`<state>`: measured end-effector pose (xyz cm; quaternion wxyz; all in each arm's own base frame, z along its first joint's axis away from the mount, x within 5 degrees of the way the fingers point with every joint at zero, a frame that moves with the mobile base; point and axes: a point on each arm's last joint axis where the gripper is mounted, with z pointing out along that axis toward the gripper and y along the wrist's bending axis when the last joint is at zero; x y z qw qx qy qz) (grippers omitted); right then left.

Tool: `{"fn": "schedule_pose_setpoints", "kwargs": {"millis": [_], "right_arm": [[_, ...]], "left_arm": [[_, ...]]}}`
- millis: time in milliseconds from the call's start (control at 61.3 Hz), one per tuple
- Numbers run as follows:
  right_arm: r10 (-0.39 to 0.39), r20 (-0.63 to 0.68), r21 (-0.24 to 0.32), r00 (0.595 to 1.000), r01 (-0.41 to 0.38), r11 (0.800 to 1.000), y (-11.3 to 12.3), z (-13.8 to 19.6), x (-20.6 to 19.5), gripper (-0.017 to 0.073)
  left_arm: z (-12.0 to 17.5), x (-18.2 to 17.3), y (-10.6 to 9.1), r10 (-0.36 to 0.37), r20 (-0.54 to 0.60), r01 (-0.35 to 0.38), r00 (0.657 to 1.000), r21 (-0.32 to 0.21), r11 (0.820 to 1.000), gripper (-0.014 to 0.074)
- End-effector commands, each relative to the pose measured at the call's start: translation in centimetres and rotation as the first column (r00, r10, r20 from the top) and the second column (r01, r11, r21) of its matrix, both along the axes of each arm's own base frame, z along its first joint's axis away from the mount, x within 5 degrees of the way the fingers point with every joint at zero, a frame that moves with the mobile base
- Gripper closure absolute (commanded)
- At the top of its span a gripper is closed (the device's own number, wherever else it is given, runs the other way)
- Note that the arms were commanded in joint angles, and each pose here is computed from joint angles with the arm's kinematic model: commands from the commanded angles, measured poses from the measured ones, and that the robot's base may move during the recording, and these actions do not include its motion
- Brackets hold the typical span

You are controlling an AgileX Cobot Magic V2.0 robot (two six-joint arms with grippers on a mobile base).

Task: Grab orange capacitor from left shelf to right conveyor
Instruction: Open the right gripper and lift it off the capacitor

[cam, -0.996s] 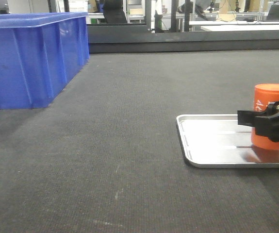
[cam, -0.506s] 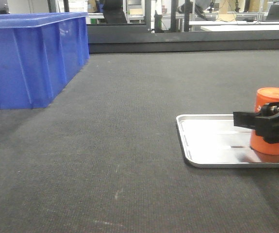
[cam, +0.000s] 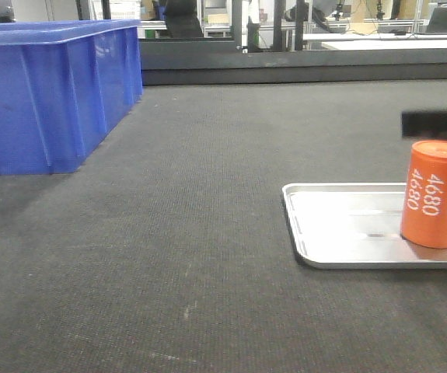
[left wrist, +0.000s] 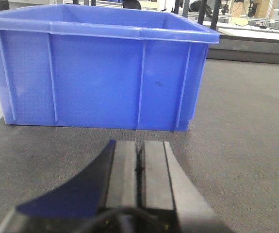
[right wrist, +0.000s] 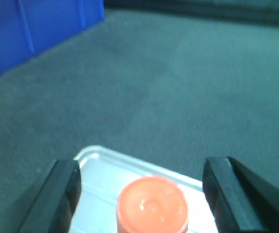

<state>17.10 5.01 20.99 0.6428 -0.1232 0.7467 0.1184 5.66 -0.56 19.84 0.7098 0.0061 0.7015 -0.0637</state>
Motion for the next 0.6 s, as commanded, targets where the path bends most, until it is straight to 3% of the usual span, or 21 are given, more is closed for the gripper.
{"fn": "schedule_pose_setpoints", "kwargs": {"millis": [0, 82, 277, 359, 506, 588], "right_arm": [[0.002, 0.138, 0.018, 0.99, -0.005, 1.0, -0.2, 2.8, -0.8, -0.0044], [-0.021, 0.131, 0.011, 0.991, 0.019, 1.0, -0.5, 4.3, -1.5, 0.0004], [-0.092, 0.092, -0.016, 0.992, 0.094, 0.995, -1.7, 8.6, -3.4, 0.0257], [-0.115, 0.102, 0.01, 0.988, 0.115, 0.993, -2.1, 10.4, -4.4, 0.0358], [-0.143, 0.088, 0.11, 0.986, 0.133, 0.985, -2.6, 12.3, -6.0, 0.0515], [-0.147, 0.075, 0.146, 0.986, 0.135, 0.98, -2.7, 12.5, -6.7, 0.0524]], "left_arm": [[1.2, -0.3, 0.0, -0.004, 0.115, 0.005, 0.993, -0.013, 1.0, 0.0699], [1.2, -0.3, 0.0, -0.004, 0.115, 0.005, 0.993, -0.013, 1.0, 0.0699], [1.2, -0.3, 0.0, -0.004, 0.115, 0.005, 0.993, -0.013, 1.0, 0.0699], [1.2, -0.3, 0.0, -0.004, 0.115, 0.005, 0.993, -0.013, 1.0, 0.0699], [1.2, -0.3, 0.0, -0.004, 0.115, 0.005, 0.993, -0.013, 1.0, 0.0699], [1.2, -0.3, 0.0, -0.004, 0.115, 0.005, 0.993, -0.013, 1.0, 0.0699]]}}
